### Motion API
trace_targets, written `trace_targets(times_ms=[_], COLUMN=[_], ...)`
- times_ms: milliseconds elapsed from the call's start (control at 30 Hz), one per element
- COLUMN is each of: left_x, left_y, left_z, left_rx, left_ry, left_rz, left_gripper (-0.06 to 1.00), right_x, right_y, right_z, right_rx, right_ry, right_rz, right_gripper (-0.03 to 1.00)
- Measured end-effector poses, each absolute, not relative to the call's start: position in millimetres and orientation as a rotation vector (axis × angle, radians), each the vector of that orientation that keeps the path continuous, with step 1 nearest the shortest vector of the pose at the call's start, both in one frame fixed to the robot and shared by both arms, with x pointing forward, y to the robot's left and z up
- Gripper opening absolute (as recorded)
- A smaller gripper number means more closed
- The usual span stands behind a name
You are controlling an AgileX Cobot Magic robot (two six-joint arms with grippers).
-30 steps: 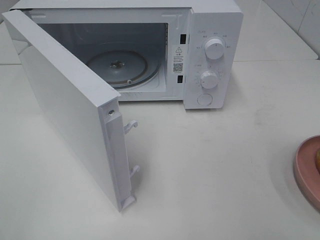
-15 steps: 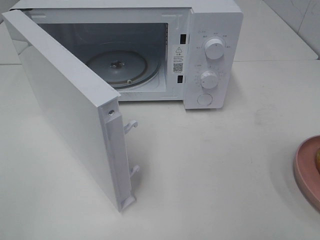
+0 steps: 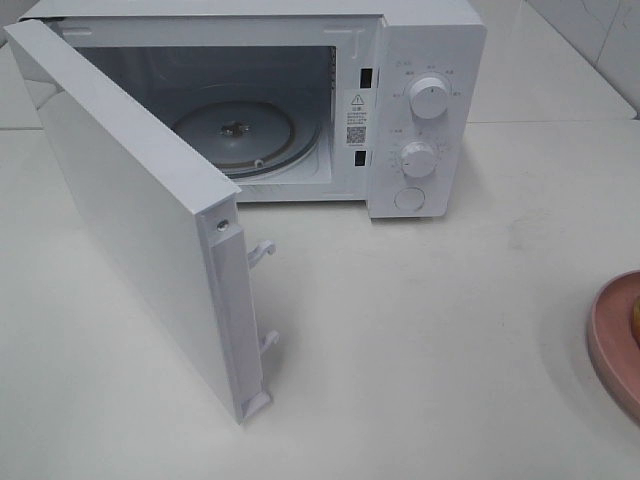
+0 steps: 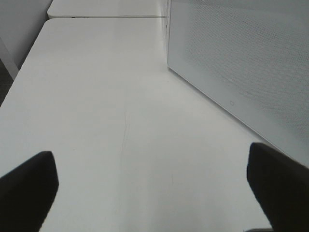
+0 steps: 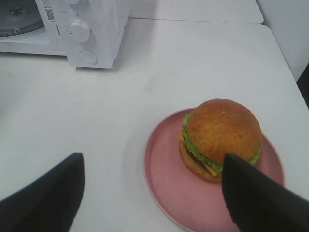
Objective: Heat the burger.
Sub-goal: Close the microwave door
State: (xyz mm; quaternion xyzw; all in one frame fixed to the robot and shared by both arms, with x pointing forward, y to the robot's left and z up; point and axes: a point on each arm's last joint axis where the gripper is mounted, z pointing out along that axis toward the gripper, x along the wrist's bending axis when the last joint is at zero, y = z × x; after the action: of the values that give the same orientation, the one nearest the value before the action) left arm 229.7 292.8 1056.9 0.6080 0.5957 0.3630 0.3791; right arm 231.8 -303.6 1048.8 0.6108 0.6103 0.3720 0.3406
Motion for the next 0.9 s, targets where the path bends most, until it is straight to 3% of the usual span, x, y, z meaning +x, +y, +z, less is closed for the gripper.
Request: trace_targets(times_ms=[600,767,800,833,900], left_x=[243.2,266.8,272.3,281.6,286.4], left_y=[294.1,296.0,296.5,297.4,297.8], left_z=[1071.0,1075.5,1076.7,1078.6,1078.8], left_rx=[1.526,1.544,1.542,1.537,1.541], left_ry=[1.507,1.542,1.545,1.548,1.555], left_rz=[0.949,0.922,0.922,0.924,0.918], left_gripper=[0.96,0.81,0.75,0.62,0.56], right_x=[231.8,231.8,231.8,231.8,231.8], right_y=[-303.6,-303.6,-303.6,-303.6,-303.6], right_z=[1048.8,1048.8,1048.8,1048.8,1048.8], right_rx=[1.589,1.589,1.589,1.589,1.589], right_ry=[1.588,1.588,1.589,1.589,1.589], right_rz=[0.968,0.968,0.967,0.967,0.967], right_gripper=[0.75,0.75,0.75,0.75,0.75])
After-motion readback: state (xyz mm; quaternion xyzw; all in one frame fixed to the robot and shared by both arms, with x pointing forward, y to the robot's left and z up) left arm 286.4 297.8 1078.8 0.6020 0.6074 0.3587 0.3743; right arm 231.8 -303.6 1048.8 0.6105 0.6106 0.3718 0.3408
